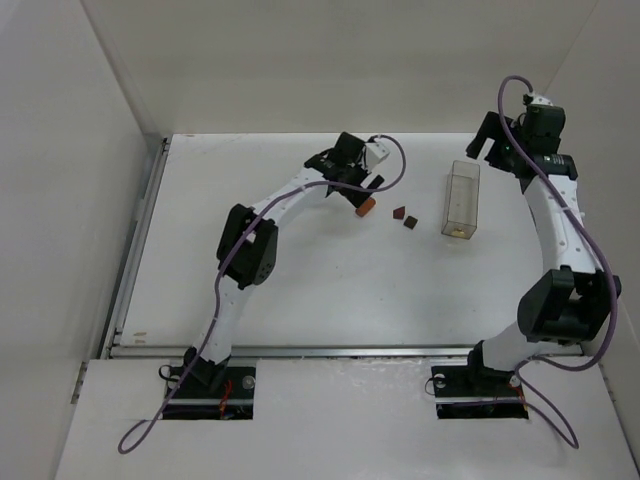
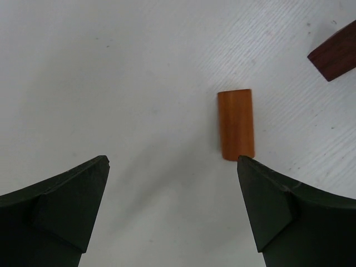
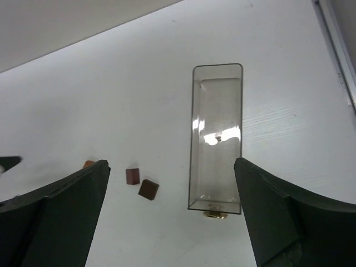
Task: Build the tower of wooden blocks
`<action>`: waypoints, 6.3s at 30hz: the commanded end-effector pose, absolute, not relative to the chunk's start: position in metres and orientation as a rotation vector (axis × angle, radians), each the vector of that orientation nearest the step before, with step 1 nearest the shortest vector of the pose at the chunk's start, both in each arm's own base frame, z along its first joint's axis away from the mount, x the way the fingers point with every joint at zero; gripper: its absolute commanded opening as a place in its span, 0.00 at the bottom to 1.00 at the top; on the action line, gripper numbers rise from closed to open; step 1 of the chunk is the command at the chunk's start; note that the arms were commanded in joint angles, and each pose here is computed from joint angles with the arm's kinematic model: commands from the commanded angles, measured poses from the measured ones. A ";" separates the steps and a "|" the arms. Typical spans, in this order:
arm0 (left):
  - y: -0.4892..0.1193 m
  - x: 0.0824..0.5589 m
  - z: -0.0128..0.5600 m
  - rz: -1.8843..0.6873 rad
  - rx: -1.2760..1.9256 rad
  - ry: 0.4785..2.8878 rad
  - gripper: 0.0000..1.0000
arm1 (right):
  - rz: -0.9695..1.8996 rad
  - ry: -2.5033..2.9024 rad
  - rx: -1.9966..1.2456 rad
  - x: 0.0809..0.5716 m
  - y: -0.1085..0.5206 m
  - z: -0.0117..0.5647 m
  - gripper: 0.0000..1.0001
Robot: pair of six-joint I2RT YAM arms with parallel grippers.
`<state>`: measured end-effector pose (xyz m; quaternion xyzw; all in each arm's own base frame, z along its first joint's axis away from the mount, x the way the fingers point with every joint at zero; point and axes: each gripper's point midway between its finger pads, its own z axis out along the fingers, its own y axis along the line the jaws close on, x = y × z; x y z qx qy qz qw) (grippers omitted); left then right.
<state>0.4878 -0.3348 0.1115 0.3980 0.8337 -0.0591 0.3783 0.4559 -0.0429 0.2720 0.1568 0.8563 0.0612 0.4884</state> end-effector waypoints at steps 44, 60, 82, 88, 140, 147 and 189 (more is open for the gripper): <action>-0.327 0.443 0.219 -0.135 1.202 1.744 0.00 | 0.825 1.984 -0.085 0.420 0.111 0.323 0.96; -0.354 0.359 0.292 -0.298 1.366 1.367 0.00 | 1.191 1.790 -0.334 0.351 0.211 0.349 0.91; -0.375 0.351 0.296 -0.358 1.321 1.356 0.00 | 1.209 1.903 -0.332 0.368 0.225 0.315 0.47; -0.380 0.349 0.291 -0.365 1.333 1.358 0.00 | 1.265 1.878 -0.398 0.361 0.233 0.321 0.41; -0.120 0.332 0.202 0.166 0.481 2.015 1.00 | -0.096 2.372 -0.038 0.423 0.259 0.112 0.00; -0.121 0.335 0.196 0.143 0.495 2.021 1.00 | -0.169 2.409 0.003 0.409 0.259 0.088 0.00; -0.129 0.338 0.201 0.116 0.559 1.982 1.00 | -0.227 2.412 -0.105 0.410 0.271 0.094 0.62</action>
